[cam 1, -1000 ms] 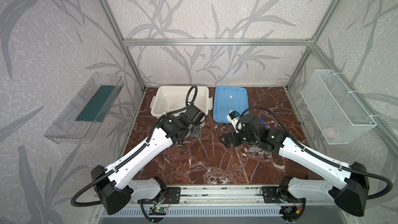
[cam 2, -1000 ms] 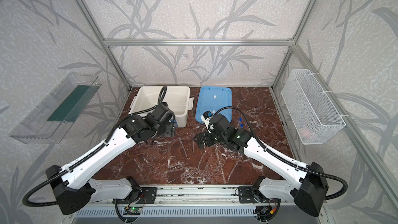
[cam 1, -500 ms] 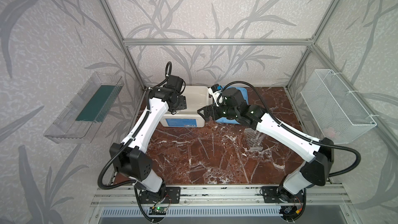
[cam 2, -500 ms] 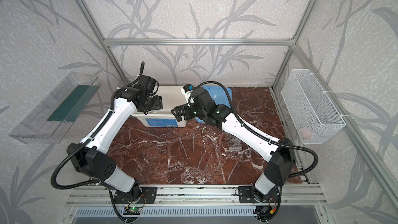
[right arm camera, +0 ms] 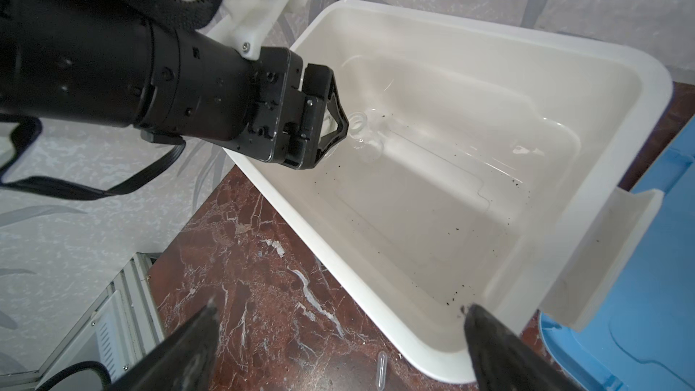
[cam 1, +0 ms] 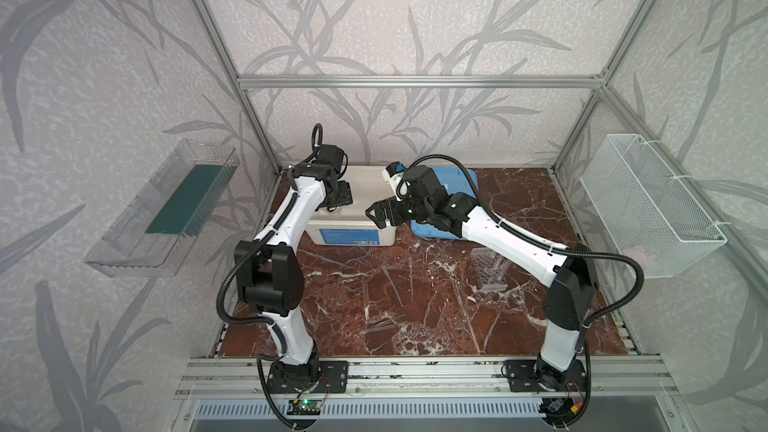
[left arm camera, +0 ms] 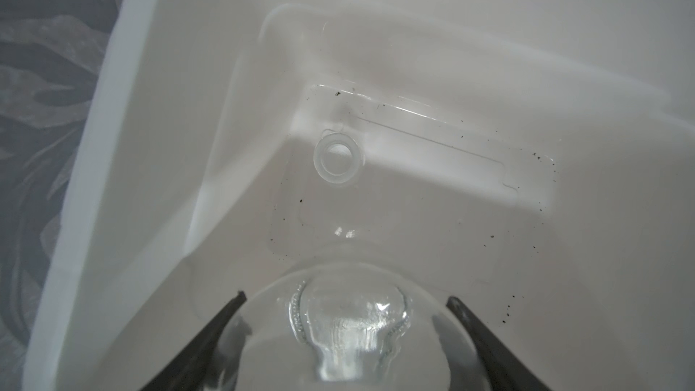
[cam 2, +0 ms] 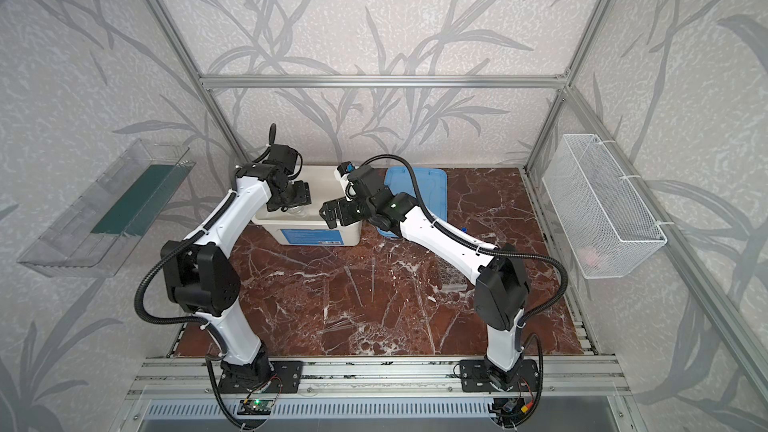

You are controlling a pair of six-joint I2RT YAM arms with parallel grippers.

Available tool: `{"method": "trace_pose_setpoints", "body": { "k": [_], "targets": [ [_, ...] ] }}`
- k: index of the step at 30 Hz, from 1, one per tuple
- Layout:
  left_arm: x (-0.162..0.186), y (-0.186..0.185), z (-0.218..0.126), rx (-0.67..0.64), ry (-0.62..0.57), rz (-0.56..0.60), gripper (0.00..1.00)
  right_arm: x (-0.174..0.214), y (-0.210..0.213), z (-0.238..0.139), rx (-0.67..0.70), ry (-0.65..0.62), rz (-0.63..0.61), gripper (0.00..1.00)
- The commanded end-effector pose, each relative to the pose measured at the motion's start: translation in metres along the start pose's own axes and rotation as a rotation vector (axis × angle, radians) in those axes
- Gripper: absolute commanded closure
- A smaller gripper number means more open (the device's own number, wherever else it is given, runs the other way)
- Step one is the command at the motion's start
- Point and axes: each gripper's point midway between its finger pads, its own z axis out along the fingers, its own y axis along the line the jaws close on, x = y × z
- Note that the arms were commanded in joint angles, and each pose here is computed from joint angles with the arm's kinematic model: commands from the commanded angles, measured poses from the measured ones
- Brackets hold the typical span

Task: Organize the chemistry lab equipment
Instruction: 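Carry the flask over the white tub and lower it inside with the left gripper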

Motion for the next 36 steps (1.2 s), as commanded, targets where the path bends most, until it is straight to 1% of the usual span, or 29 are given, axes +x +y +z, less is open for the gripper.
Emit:
{"method": "trace_pose_setpoints", "body": {
  "k": [1,5,9,12,16,22,28,32,36],
  "targets": [
    [0.0,0.008,0.013,-0.037,0.002,0.004,0.52,-0.016,0.012,-0.001,-0.048,-0.03,-0.035,0.0],
    [0.009,0.003,0.032,-0.014,0.019,-0.011,0.52,-0.015,0.009,0.008,-0.029,-0.005,-0.044,0.0],
    [0.017,0.005,0.05,-0.034,0.047,-0.001,0.52,-0.012,0.008,0.015,-0.034,0.016,-0.055,0.0],
    [0.016,0.002,0.054,-0.011,0.039,-0.009,0.52,-0.009,0.007,0.018,-0.034,0.027,-0.066,0.0],
    [0.02,0.003,0.065,-0.029,0.059,-0.006,0.52,-0.01,0.005,0.019,-0.034,0.033,-0.085,0.0],
    [0.029,0.007,0.08,-0.059,0.08,0.004,0.52,-0.013,-0.002,0.022,-0.033,0.043,-0.074,0.0],
    [0.024,0.009,0.085,-0.07,0.068,0.005,0.52,-0.011,-0.005,0.025,-0.033,0.048,-0.064,0.0],
    [0.028,0.005,0.094,-0.059,0.077,0.01,0.52,-0.009,-0.007,0.027,-0.032,0.053,-0.062,0.0],
    [0.031,0.009,0.101,-0.08,0.079,0.005,0.52,-0.008,-0.007,0.029,-0.034,0.055,-0.055,0.0]
  ]
}}
